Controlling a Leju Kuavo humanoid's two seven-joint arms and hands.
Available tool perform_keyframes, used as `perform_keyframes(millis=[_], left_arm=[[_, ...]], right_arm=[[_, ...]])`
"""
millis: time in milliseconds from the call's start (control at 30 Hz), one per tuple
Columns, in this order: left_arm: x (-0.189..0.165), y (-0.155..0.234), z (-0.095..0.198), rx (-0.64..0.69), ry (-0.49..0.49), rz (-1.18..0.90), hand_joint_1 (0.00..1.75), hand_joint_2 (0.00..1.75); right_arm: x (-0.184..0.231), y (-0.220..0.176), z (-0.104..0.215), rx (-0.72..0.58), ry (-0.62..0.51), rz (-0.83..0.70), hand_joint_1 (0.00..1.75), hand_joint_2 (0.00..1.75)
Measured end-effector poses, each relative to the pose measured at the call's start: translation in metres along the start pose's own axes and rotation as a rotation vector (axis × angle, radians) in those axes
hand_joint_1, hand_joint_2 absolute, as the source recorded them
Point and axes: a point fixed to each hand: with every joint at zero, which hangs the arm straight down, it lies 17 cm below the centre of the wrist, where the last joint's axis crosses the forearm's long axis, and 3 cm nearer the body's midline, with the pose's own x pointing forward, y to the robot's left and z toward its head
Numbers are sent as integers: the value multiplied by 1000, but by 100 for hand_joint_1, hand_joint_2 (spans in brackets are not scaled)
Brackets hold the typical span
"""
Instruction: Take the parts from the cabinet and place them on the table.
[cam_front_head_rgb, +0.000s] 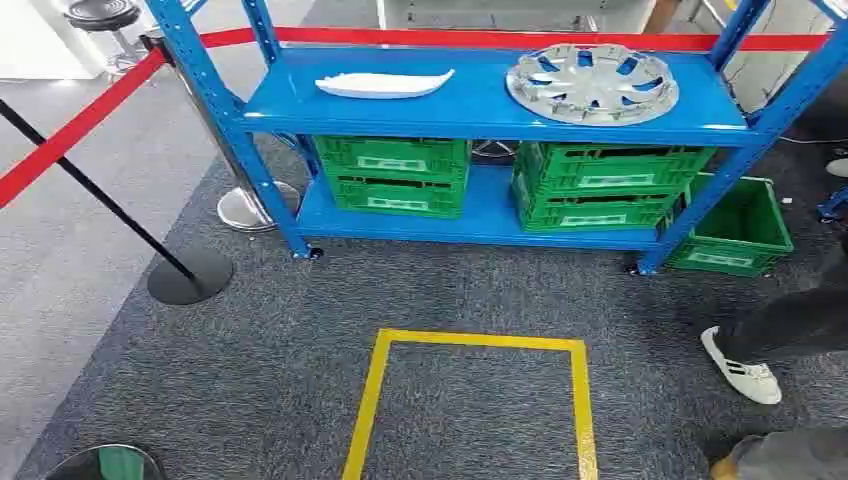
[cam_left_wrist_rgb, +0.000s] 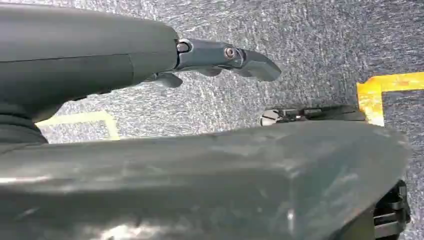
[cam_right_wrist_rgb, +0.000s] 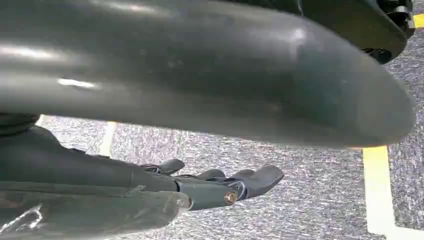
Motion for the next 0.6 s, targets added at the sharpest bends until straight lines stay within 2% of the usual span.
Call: perform_keyframes(millis=[433, 467, 533, 567, 600], left_arm=[[0, 0, 0, 0, 0, 0, 0, 0], [0, 0, 0, 0, 0, 0, 0, 175], [0, 0, 0, 0, 0, 0, 0, 175], [0, 0, 0, 0, 0, 0, 0, 175], [0, 0, 0, 0, 0, 0, 0, 175]], right_arm=[[0, 0, 0, 0, 0, 0, 0, 0], [0, 0, 0, 0, 0, 0, 0, 0], [0, 0, 0, 0, 0, 0, 0, 0], [0, 0, 0, 0, 0, 0, 0, 175], [0, 0, 0, 0, 0, 0, 0, 175]])
